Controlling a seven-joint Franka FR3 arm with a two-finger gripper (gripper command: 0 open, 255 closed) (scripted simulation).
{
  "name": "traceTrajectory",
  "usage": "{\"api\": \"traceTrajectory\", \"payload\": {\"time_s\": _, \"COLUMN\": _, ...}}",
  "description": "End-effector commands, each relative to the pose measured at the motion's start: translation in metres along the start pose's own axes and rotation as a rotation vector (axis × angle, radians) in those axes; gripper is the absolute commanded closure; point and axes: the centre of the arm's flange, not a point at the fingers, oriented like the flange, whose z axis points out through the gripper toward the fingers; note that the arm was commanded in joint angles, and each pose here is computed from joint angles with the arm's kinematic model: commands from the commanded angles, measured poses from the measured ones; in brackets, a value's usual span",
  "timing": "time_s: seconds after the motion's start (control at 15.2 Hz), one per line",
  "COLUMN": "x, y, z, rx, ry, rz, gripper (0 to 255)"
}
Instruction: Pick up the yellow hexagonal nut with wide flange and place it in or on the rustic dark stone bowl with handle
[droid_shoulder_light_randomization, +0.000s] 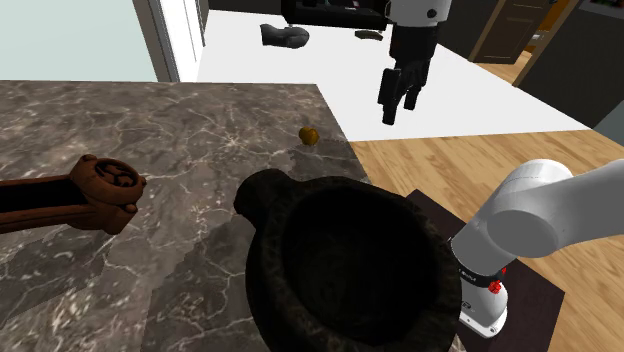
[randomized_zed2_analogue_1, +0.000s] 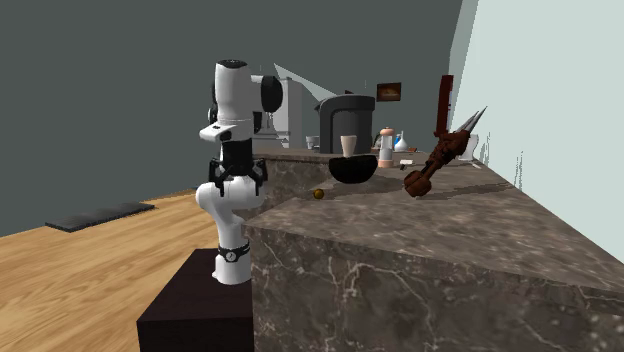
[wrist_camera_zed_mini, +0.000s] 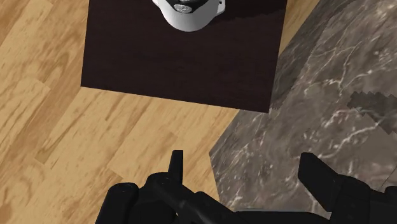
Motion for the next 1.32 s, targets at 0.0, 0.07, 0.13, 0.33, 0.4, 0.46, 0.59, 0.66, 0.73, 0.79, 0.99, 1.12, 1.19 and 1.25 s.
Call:
{"api": "traceTrajectory", "payload": {"time_s": 0.0, "x": 0.003, "y": -0.025, "z": -0.006, "rx": 0.006, "ry": 0.014, "rz": -0.002, "gripper": 0}}
{"api": "traceTrajectory", "payload": {"time_s": 0.07, "x": 0.005, "y": -0.037, "z": -0.01, "rx": 0.008, "ry": 0.021, "rz": -0.003, "gripper": 0}}
{"api": "traceTrajectory", "payload": {"time_s": 0.13, "x": 0.007, "y": -0.049, "z": -0.014, "rx": 0.01, "ry": 0.028, "rz": -0.004, "gripper": 0}}
{"api": "traceTrajectory", "payload": {"time_s": 0.33, "x": 0.012, "y": -0.085, "z": -0.025, "rx": 0.016, "ry": 0.049, "rz": -0.008, "gripper": 0}}
{"api": "traceTrajectory", "payload": {"time_s": 0.4, "x": 0.014, "y": -0.097, "z": -0.029, "rx": 0.018, "ry": 0.056, "rz": -0.009, "gripper": 0}}
{"api": "traceTrajectory", "payload": {"time_s": 0.46, "x": 0.015, "y": -0.109, "z": -0.033, "rx": 0.02, "ry": 0.063, "rz": -0.011, "gripper": 0}}
{"api": "traceTrajectory", "payload": {"time_s": 0.59, "x": 0.018, "y": -0.133, "z": -0.041, "rx": 0.024, "ry": 0.077, "rz": -0.013, "gripper": 0}}
{"api": "traceTrajectory", "payload": {"time_s": 0.66, "x": 0.02, "y": -0.145, "z": -0.045, "rx": 0.026, "ry": 0.084, "rz": -0.015, "gripper": 0}}
{"api": "traceTrajectory", "payload": {"time_s": 0.73, "x": 0.021, "y": -0.157, "z": -0.049, "rx": 0.028, "ry": 0.091, "rz": -0.016, "gripper": 0}}
{"api": "traceTrajectory", "payload": {"time_s": 0.79, "x": 0.022, "y": -0.169, "z": -0.053, "rx": 0.03, "ry": 0.098, "rz": -0.017, "gripper": 0}}
{"api": "traceTrajectory", "payload": {"time_s": 0.99, "x": 0.026, "y": -0.204, "z": -0.065, "rx": 0.036, "ry": 0.119, "rz": -0.021, "gripper": 0}}
{"api": "traceTrajectory", "payload": {"time_s": 1.12, "x": 0.027, "y": -0.205, "z": -0.054, "rx": 0.036, "ry": 0.119, "rz": -0.021, "gripper": 0}}
{"api": "traceTrajectory", "payload": {"time_s": 1.19, "x": 0.028, "y": -0.205, "z": -0.049, "rx": 0.036, "ry": 0.119, "rz": -0.021, "gripper": 0}}
{"api": "traceTrajectory", "payload": {"time_s": 1.25, "x": 0.029, "y": -0.205, "z": -0.044, "rx": 0.036, "ry": 0.119, "rz": -0.021, "gripper": 0}}
